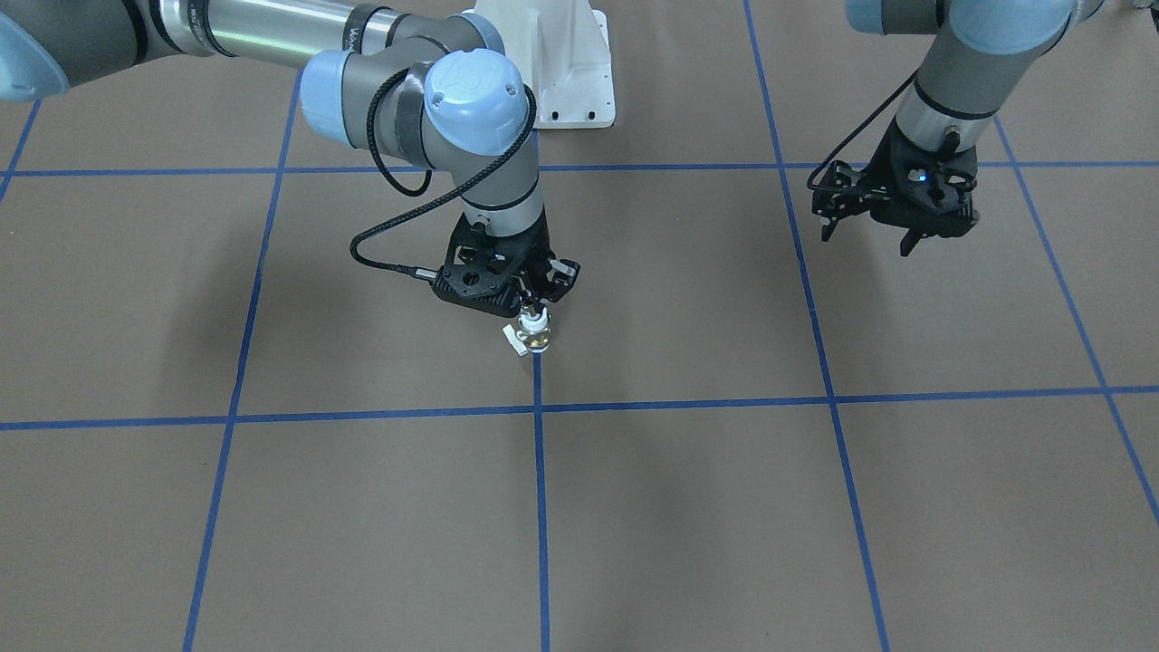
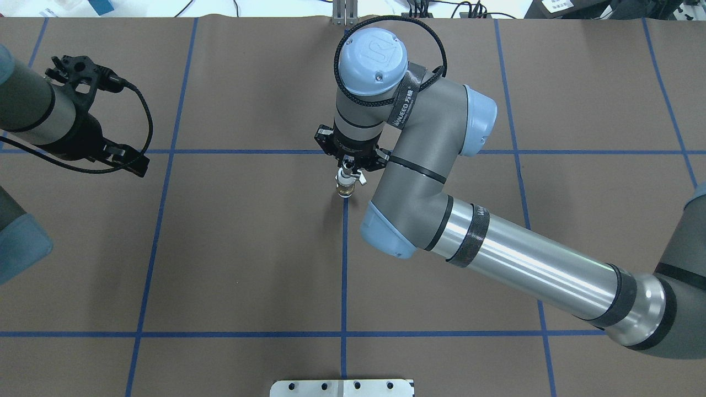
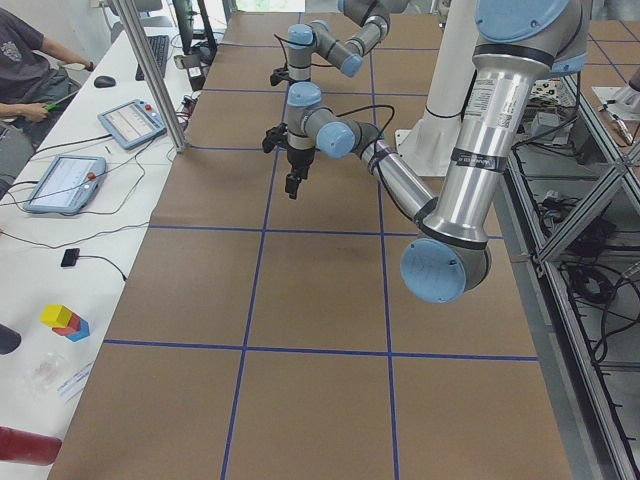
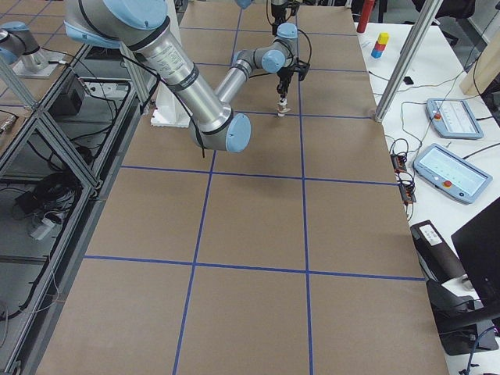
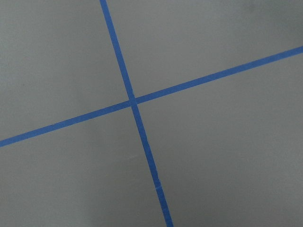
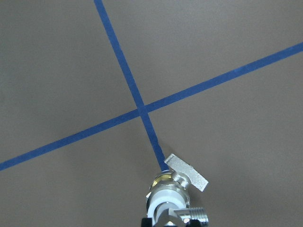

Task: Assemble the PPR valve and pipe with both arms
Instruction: 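Lower and press the chrome fitting onto the valve top with the right gripper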

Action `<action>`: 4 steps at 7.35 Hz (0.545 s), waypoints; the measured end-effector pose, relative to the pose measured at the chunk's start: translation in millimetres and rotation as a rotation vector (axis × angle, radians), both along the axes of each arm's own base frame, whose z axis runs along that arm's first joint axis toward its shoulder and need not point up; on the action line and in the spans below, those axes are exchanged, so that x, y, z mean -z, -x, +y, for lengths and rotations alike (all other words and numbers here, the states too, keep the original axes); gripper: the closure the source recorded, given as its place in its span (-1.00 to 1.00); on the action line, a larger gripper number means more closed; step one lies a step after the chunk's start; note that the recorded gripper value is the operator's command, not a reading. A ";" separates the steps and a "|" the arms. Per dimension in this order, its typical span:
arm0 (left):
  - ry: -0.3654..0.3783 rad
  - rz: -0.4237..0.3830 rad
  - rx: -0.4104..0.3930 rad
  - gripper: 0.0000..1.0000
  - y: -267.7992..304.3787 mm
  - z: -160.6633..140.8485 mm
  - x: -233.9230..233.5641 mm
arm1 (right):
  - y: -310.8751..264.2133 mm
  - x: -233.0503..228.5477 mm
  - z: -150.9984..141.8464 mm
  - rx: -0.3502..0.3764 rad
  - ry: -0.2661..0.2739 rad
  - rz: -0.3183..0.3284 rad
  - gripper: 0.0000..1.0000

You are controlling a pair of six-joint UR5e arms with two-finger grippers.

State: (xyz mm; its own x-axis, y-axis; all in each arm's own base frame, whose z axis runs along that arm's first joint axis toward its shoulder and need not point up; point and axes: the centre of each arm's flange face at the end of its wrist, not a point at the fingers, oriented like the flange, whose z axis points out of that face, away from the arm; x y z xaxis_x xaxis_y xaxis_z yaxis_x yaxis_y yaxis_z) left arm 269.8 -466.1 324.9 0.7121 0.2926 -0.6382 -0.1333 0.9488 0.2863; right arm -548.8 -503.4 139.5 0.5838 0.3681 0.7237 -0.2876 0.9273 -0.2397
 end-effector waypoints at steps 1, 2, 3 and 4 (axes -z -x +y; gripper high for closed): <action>0.000 0.001 0.000 -0.92 -0.1 -0.1 0.4 | 1.2 -0.2 0.5 -0.001 -0.002 0.002 1.00; 0.000 0.001 0.001 -0.92 -0.1 -0.2 0.7 | 2.1 0.1 1.2 -0.001 -0.004 0.002 1.00; 0.000 0.001 0.001 -0.92 -0.2 -0.2 0.8 | 2.9 0.2 1.9 -0.001 -0.006 0.003 0.86; 0.000 0.001 0.002 -0.92 -0.2 -0.2 0.9 | 3.4 0.4 2.3 -0.001 -0.007 0.003 0.20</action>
State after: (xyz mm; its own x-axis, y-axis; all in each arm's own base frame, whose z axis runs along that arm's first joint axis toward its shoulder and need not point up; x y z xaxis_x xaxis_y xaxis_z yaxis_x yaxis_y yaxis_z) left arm 269.9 -466.4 324.0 0.7117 0.2915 -0.6392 -0.1314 0.9490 0.2864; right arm -552.2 -501.1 139.1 0.5857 0.3636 0.7244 -0.2897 0.9286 -0.2319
